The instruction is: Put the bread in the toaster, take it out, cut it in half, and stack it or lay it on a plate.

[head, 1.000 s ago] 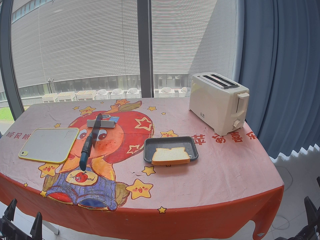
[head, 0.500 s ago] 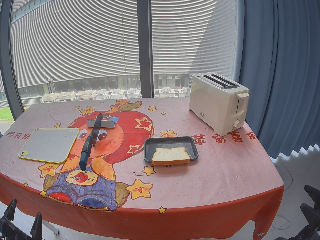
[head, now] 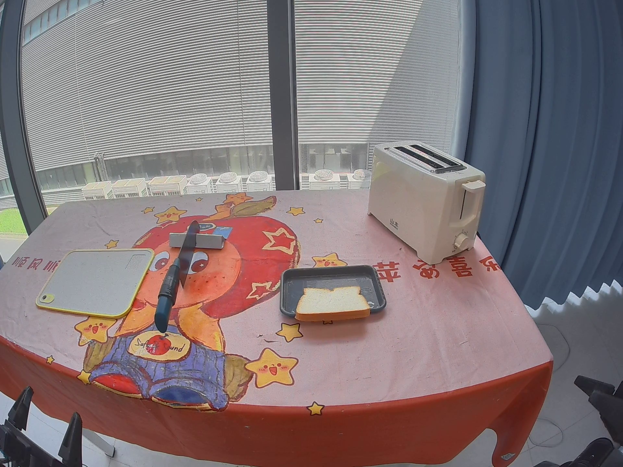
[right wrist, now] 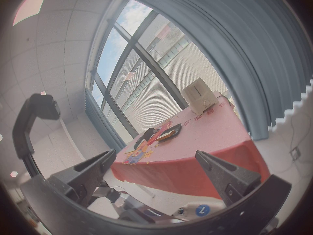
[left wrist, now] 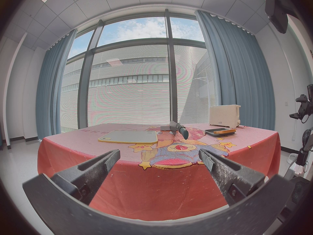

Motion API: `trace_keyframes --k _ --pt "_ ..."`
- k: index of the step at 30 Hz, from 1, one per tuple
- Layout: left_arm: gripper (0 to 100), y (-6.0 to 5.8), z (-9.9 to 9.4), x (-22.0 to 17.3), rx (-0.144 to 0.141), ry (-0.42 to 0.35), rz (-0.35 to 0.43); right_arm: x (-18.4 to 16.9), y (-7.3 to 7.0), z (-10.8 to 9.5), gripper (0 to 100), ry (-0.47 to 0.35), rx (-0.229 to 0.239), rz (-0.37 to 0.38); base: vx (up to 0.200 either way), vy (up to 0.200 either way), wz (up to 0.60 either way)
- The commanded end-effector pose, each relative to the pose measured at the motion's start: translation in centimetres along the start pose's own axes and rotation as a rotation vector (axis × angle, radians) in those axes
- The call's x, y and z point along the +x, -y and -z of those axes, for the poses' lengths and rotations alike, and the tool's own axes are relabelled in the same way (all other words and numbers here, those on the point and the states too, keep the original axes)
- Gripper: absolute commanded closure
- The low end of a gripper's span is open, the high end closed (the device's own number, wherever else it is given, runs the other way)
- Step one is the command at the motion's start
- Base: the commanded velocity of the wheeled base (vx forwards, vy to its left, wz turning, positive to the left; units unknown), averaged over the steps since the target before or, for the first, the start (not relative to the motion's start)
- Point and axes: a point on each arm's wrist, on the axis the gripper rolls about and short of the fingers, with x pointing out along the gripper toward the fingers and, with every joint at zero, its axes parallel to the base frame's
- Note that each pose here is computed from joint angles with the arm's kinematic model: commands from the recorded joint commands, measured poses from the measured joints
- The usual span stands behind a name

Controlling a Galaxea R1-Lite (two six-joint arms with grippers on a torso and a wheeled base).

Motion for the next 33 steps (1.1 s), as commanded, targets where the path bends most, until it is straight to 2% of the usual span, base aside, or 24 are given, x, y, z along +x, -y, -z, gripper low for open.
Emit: trace_keyframes --k 1,2,3,6,10,12,15,16,17,22,26,30,33 --pt "0 0.0 0.5 0.0 0.000 0.000 0.001 0.0 -0.4 -0.4 0 -0.025 0.074 -0.047 0.000 0.000 0.00" --pt "0 0.0 0.5 0.0 0.000 0.000 0.001 -0.1 -0.5 -0.5 0 -0.042 0.129 -0.074 0.000 0.000 0.00" --pt "0 0.0 0.5 0.0 0.000 0.000 0.001 -0.2 -0.6 -0.5 0 -0.055 0.151 -0.085 0.000 0.000 0.00" --pt "0 0.0 0.5 0.0 0.000 0.000 0.001 -0.1 -0.6 -0.6 0 -0.073 0.169 -0.098 0.000 0.000 0.00" --pt "0 0.0 0.5 0.0 0.000 0.000 0.001 0.2 -0.3 -0.4 0 -0.119 0.230 -0.098 0.000 0.000 0.00" --pt "0 0.0 0.5 0.0 0.000 0.000 0.001 0.3 -0.3 -0.4 0 -0.151 0.285 -0.114 0.000 0.000 0.00" --pt "0 0.0 0.5 0.0 0.000 0.000 0.001 0.4 -0.5 -0.6 0 -0.203 0.412 -0.132 0.000 0.000 0.00" --pt "0 0.0 0.5 0.0 0.000 0.000 0.001 0.4 -0.5 -0.6 0 -0.206 0.420 -0.131 0.000 0.000 0.00" --pt "0 0.0 0.5 0.0 0.000 0.000 0.001 0.5 -0.6 -0.8 0 -0.240 0.498 -0.142 0.000 0.000 0.00" --pt "0 0.0 0.5 0.0 0.000 0.000 0.001 1.4 -0.9 -1.2 0 -0.311 0.610 -0.167 0.000 0.000 0.00" --pt "0 0.0 0.5 0.0 0.000 0.000 0.001 3.1 -0.9 -1.6 0 -0.359 0.654 -0.118 0.000 0.000 0.00" --pt "0 0.0 0.5 0.0 0.000 0.000 0.001 5.4 -0.7 -1.8 0 -0.398 0.673 -0.066 0.000 0.000 0.00" --pt "0 0.0 0.5 0.0 0.000 0.000 0.001 7.0 -0.7 -1.9 0 -0.426 0.677 -0.057 0.000 0.000 0.00"
